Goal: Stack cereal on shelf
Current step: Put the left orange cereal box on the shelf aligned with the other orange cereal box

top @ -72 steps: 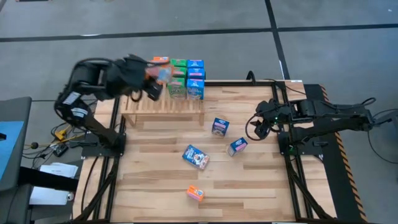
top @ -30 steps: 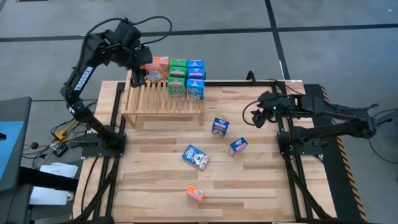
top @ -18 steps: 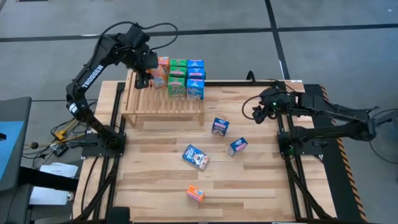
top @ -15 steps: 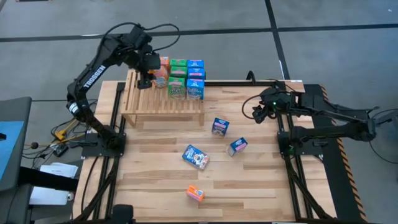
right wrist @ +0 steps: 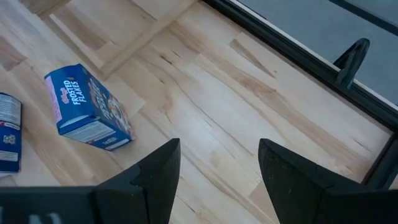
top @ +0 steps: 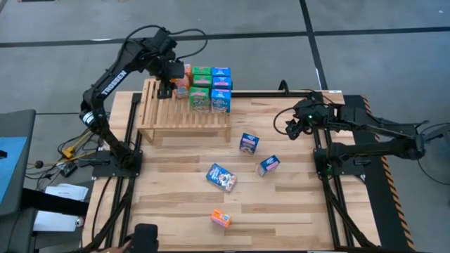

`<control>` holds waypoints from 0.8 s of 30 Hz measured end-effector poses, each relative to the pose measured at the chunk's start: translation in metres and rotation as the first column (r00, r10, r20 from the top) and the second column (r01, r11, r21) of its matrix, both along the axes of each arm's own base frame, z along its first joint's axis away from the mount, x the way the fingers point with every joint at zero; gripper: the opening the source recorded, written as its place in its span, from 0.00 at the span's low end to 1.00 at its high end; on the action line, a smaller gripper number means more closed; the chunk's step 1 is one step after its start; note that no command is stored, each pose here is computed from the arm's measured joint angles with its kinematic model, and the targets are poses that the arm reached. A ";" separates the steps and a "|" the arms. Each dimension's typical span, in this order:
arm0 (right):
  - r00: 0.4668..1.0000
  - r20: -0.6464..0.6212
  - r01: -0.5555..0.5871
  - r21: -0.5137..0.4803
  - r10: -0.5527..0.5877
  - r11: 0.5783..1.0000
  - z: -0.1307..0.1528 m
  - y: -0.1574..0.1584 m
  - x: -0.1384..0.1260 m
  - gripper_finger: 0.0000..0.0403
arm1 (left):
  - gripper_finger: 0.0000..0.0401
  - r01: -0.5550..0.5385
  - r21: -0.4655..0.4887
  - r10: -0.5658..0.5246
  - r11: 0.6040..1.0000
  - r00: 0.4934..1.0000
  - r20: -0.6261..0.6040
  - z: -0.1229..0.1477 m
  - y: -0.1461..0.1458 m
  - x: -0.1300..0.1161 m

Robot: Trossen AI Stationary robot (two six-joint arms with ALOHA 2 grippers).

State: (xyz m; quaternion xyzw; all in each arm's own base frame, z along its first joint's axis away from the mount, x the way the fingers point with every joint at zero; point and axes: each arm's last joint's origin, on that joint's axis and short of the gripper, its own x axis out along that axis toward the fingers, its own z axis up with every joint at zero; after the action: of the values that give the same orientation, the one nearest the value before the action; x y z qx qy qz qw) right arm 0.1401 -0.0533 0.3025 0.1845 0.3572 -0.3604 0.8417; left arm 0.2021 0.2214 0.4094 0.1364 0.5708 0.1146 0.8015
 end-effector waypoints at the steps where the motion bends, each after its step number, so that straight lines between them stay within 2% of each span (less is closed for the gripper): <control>1: 1.000 0.000 0.000 0.000 0.000 1.000 0.000 0.000 0.000 0.59 | 0.45 -0.001 -0.003 0.001 1.000 1.000 -0.003 -0.001 0.001 0.000; 13: 1.000 -0.014 -0.020 -0.012 0.020 1.000 0.000 0.000 0.000 0.59 | 0.45 0.042 0.014 -0.042 0.999 0.999 -0.011 -0.001 0.001 0.001; 19: 1.000 -0.014 -0.020 -0.012 0.020 1.000 0.000 0.000 0.000 0.59 | 0.45 0.028 0.032 -0.027 0.999 0.999 -0.032 -0.001 0.001 0.001; 24: 1.000 -0.015 -0.020 -0.012 0.020 1.000 0.000 0.000 0.000 0.59 | 0.50 0.003 0.022 -0.003 1.000 1.000 -0.019 0.000 0.001 0.001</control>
State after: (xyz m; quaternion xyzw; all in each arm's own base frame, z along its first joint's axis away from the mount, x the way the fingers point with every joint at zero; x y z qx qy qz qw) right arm 0.1399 -0.0532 0.3024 0.1733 0.3629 -0.3555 0.8437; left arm 0.2028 0.2224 0.4091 0.1472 0.5768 0.1185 0.7947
